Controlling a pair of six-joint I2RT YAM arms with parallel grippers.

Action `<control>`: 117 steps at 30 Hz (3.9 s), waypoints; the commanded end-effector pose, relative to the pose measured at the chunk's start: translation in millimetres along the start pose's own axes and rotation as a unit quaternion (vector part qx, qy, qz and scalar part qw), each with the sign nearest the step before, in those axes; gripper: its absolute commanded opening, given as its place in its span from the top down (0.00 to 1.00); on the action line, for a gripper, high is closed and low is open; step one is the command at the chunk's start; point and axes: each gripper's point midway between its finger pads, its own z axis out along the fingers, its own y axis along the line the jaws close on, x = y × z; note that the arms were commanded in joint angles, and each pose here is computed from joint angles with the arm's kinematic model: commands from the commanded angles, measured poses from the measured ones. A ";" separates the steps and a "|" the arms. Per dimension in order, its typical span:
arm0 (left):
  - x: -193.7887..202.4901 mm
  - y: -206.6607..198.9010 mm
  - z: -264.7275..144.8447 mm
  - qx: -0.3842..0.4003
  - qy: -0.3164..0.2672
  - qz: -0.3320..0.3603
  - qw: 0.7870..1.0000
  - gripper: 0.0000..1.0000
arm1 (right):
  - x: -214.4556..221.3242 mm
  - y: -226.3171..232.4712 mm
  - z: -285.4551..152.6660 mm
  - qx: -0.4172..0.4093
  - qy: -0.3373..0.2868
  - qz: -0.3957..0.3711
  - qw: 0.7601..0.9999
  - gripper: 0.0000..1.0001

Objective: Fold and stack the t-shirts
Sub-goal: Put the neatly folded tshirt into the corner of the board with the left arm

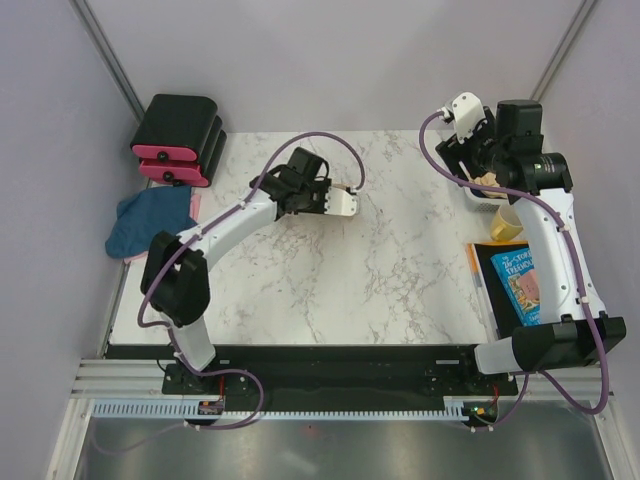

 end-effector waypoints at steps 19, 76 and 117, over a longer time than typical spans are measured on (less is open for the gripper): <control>158.3 150.5 -248.8 -0.258 0.185 -0.015 0.948 0.98 | -25.8 -10.4 -12.9 0.020 -0.042 -0.001 0.999 0.23; 329.0 55.0 -389.8 -0.353 0.461 -0.283 0.763 0.98 | -13.4 8.2 -9.6 -0.007 -0.036 0.012 0.999 0.23; 335.7 -36.3 -130.1 -0.283 0.341 -0.400 0.803 0.98 | -15.2 14.5 -13.8 -0.022 -0.035 0.020 0.999 0.23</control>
